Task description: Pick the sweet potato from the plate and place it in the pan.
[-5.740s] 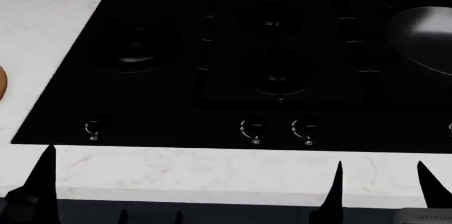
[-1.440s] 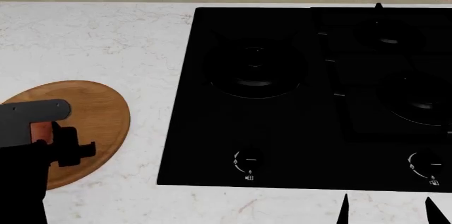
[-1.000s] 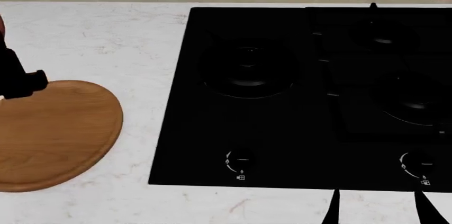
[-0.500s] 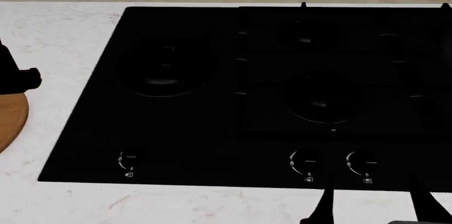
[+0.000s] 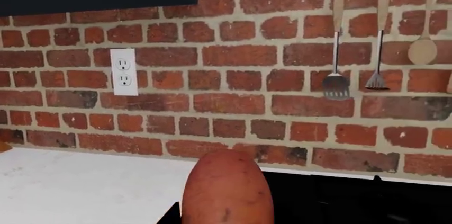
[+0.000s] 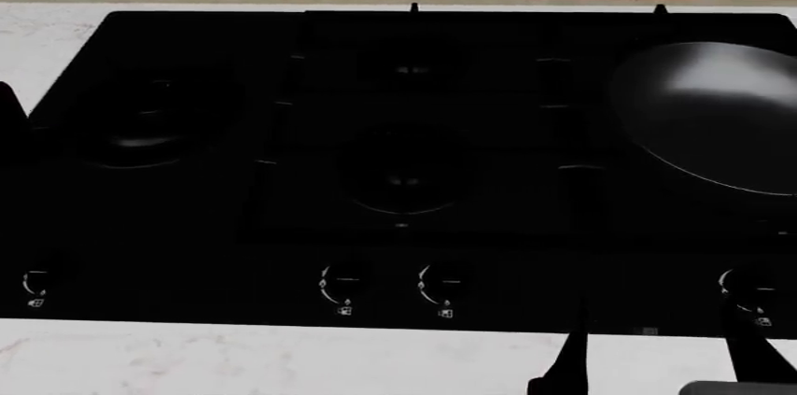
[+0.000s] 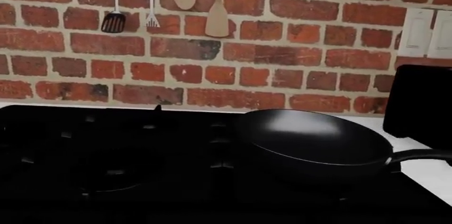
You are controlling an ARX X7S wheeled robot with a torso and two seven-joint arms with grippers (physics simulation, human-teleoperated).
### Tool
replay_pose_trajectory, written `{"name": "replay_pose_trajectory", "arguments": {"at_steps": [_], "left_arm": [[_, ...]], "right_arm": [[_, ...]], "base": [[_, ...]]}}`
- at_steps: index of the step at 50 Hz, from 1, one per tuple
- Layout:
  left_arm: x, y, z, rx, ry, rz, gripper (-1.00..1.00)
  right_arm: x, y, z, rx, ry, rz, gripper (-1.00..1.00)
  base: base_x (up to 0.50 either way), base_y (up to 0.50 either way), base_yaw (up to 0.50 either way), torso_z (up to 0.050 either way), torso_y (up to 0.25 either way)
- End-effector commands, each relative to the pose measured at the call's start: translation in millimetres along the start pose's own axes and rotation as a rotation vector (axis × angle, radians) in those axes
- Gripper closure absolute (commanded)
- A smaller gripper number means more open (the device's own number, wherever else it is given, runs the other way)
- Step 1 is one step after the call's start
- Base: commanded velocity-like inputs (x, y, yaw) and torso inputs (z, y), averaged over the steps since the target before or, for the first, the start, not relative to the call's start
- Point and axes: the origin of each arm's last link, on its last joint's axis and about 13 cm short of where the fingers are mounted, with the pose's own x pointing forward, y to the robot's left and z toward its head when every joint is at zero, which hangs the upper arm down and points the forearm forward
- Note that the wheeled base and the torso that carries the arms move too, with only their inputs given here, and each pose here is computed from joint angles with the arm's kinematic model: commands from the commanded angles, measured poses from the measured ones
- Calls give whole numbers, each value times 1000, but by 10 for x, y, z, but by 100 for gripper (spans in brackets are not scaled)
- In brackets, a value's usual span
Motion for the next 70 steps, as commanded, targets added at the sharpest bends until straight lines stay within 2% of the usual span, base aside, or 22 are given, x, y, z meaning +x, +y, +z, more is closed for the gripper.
{"name": "replay_pose_trajectory", "arguments": {"at_steps": [1,21,59,60,62,64,70], "left_arm": [[4,-2,20,-15,-5,10,100],[-37,36,16,-4,8,9,100],[-36,18,-22,-15,16,18,100],[-39,21,-15,-15,15,18,100],[-49,29,9,-14,12,16,100],[-56,44,48,-8,3,17,100],[-53,63,72,-5,-6,13,100]], "right_arm": [[24,-9,16,-1,-4,3,-100],[-55,-8,42,4,-8,-15,-100],[39,-57,178,-20,-63,-16,-100],[48,-68,190,-2,-57,-11,-100],[70,-107,264,7,-63,-4,-100],[124,-187,466,-2,-94,-8,-100],[246,-351,971,-56,-236,-66,-100]], "base": [[0,-500,0,0,15],[0,-500,0,0,0],[0,-500,0,0,0],[0,-148,0,0,0],[0,0,0,0,0],[0,0,0,0,0],[210,0,0,0,0]]}}
